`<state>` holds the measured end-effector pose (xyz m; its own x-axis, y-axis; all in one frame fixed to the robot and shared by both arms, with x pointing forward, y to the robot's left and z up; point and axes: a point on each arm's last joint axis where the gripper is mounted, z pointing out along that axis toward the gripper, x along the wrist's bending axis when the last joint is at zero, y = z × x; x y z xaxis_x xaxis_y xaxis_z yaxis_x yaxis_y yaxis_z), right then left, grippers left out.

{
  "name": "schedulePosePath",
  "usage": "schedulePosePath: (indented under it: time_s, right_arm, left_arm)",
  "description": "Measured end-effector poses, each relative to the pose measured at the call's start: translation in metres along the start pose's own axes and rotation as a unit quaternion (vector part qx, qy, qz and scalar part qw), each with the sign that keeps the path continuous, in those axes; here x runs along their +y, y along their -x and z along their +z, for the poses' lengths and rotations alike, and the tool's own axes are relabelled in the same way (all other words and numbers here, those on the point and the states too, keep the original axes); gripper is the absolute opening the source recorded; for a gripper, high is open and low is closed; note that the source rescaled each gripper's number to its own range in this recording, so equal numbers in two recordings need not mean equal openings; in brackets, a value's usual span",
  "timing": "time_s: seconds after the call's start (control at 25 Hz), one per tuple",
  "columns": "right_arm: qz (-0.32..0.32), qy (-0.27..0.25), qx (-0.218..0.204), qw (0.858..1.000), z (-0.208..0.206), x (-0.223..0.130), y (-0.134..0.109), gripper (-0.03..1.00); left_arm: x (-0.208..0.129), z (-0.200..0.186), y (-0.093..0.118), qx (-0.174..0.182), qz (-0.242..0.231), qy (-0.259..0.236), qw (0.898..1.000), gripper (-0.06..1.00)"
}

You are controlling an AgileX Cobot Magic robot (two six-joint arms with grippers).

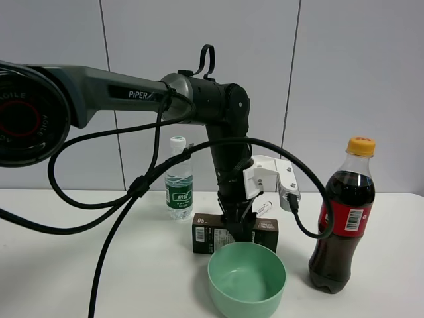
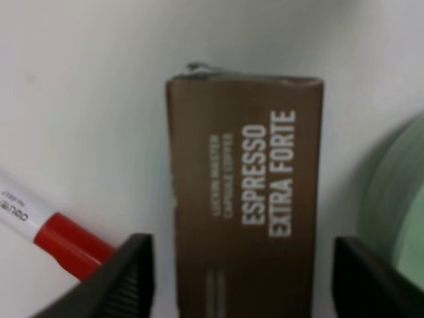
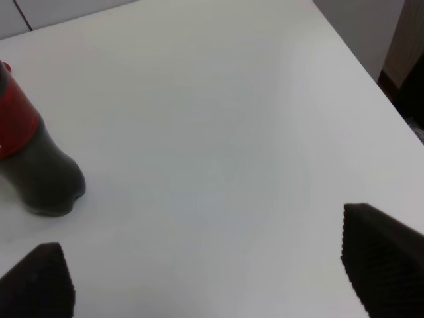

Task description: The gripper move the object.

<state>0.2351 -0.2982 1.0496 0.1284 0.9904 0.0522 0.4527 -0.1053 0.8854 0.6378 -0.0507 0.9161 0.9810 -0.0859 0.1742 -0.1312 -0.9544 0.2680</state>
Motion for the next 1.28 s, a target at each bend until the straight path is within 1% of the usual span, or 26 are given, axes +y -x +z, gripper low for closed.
schedulePosePath:
  time_s: [0.08,0.16,0.28,0.4,0.52,0.68,0.84,0.92,1.0,1.08,1.2,1.24,1.28]
  right_arm:
    - [0.0,0.0,0.0,1.0,0.0,0.0,0.0,1.0]
    - [0.0,0.0,0.0,1.0,0.0,0.0,0.0,1.0]
    - [0.0,0.0,0.0,1.0,0.0,0.0,0.0,1.0]
    - [0.0,0.0,0.0,1.0,0.0,0.0,0.0,1.0]
    - [0.0,0.0,0.0,1.0,0.0,0.0,0.0,1.0]
    - [0.0,0.0,0.0,1.0,0.0,0.0,0.0,1.0]
    - [0.0,0.0,0.0,1.0,0.0,0.0,0.0,1.0]
    - [0.0,0.0,0.0,1.0,0.0,0.0,0.0,1.0]
    - [0.0,0.0,0.0,1.0,0.0,0.0,0.0,1.0]
    - [0.0,0.0,0.0,1.0,0.0,0.0,0.0,1.0]
    - [0.0,0.0,0.0,1.0,0.0,0.0,0.0,1.0]
    - [0.0,0.0,0.0,1.0,0.0,0.0,0.0,1.0]
    - [0.0,0.0,0.0,1.0,0.0,0.0,0.0,1.0]
  left_arm:
    - [-0.002,0.0,-0.001,0.005,-0.013,-0.011,1.0,0.72]
    - [-0.004,0.0,-0.001,0.005,-0.022,-0.02,1.0,0.76]
    - [-0.005,-0.004,0.0,0.001,-0.028,-0.03,0.999,0.77]
    - [-0.002,-0.021,-0.002,0.013,-0.032,-0.028,0.999,0.77]
    - [0.002,-0.05,-0.006,0.037,-0.041,-0.019,0.998,0.77]
    - [0.005,-0.088,-0.008,0.063,-0.069,-0.002,0.996,0.78]
    - [0.008,-0.127,-0.005,0.077,-0.093,0.011,0.993,0.78]
    - [0.007,-0.153,-0.005,0.094,-0.108,0.027,0.989,0.78]
    - [0.003,-0.182,-0.006,0.114,-0.142,0.046,0.982,0.78]
    - [-0.006,-0.214,-0.007,0.137,-0.19,0.068,0.97,0.78]
    - [-0.032,-0.253,-0.015,0.172,-0.273,0.086,0.943,0.78]
    - [-0.044,-0.264,-0.018,0.187,-0.298,0.087,0.932,0.78]
    - [-0.056,-0.272,-0.023,0.198,-0.335,0.088,0.917,0.78]
